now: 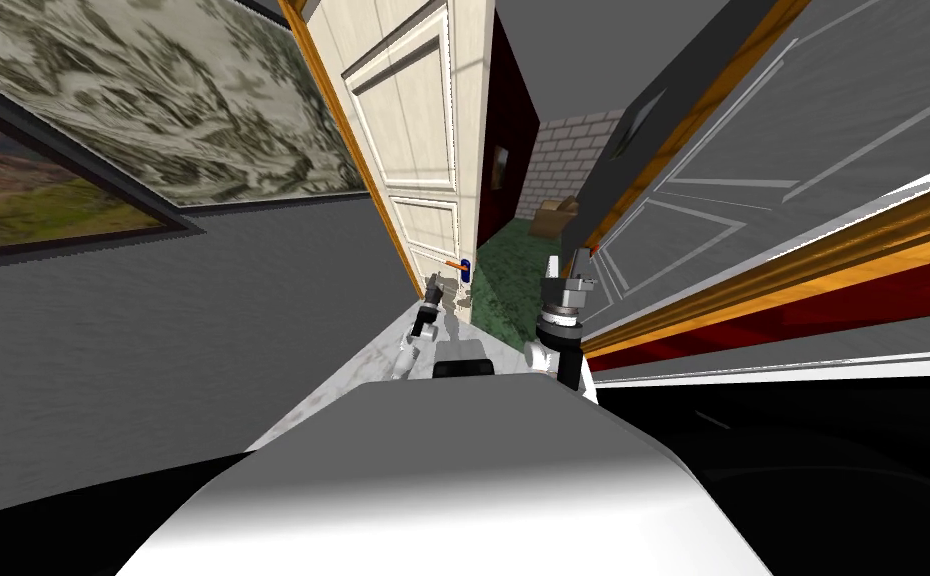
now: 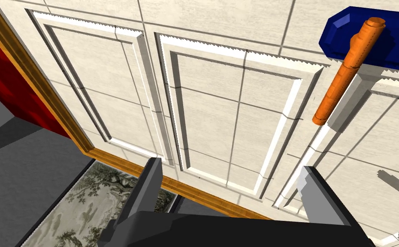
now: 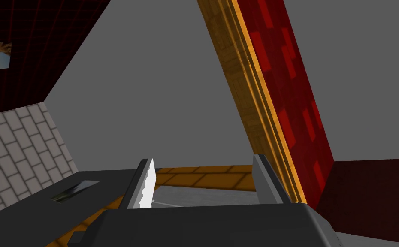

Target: Push the door open

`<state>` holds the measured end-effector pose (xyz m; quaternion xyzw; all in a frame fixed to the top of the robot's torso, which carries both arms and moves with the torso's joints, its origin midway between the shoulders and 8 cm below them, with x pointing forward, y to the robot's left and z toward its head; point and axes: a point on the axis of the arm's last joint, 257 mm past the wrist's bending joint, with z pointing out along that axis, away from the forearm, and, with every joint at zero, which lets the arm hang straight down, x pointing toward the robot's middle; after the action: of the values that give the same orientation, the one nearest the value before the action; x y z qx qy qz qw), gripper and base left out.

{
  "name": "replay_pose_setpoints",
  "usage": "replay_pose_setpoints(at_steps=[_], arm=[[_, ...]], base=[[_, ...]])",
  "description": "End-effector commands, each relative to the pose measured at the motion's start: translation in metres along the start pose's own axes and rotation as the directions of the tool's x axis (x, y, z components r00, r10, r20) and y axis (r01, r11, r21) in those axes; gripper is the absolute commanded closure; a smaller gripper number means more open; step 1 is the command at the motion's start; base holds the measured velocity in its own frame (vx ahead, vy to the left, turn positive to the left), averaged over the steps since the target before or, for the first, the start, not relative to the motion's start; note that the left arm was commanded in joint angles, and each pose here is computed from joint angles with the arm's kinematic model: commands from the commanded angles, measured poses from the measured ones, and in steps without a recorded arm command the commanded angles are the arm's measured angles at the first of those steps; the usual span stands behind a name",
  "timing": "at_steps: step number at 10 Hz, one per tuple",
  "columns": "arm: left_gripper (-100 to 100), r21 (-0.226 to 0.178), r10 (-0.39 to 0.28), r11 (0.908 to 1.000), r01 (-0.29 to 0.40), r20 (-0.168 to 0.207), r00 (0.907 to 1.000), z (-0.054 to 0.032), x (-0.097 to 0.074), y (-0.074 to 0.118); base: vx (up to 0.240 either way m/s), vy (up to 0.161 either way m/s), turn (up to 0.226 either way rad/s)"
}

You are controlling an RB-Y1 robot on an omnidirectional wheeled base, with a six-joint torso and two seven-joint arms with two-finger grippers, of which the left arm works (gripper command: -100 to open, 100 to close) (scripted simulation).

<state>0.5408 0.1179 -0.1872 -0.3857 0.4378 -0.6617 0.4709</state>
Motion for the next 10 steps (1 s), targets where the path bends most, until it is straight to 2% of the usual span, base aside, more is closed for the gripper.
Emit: replay_pose_setpoints(at_steps=[1,2,3,4,5,6,7,9,10], arm=[[-100,-0.021,0.000,0.9998,-0.001,-0.004,1.0000,0.0017,0.000,0.011],[-100,-0.030,0.002,0.9995,-0.002,-0.019,0.9998,0.0082,0.007,0.015],[-100,-0.044,0.002,0.9990,-0.003,-0.017,0.9999,0.0058,0.005,0.021],[-100,-0.052,0.003,0.9987,-0.004,-0.031,0.9995,0.0121,0.012,0.024],[-100,-0.066,0.003,0.9978,-0.005,-0.029,0.9996,0.0094,0.010,0.031],[-100,-0.079,0.005,0.9968,-0.008,-0.042,0.9991,0.0145,0.016,0.036],[-100,-0.088,0.005,0.9961,-0.009,-0.040,0.9992,0.0128,0.015,0.040],[-100,-0.116,0.009,0.9931,-0.017,-0.066,0.9978,0.0216,0.026,0.052],[-100,-0.130,0.010,0.9913,-0.018,-0.063,0.9980,0.0187,0.024,0.058]], base=[[0.032,0.054,-0.046],[0.034,0.057,-0.095],[0.023,0.054,-0.043],[0.021,0.062,-0.077],[0.029,0.052,-0.048],[0.041,0.057,-0.078],[0.031,0.056,-0.043],[0.034,0.086,-0.098],[0.036,0.086,-0.050]])
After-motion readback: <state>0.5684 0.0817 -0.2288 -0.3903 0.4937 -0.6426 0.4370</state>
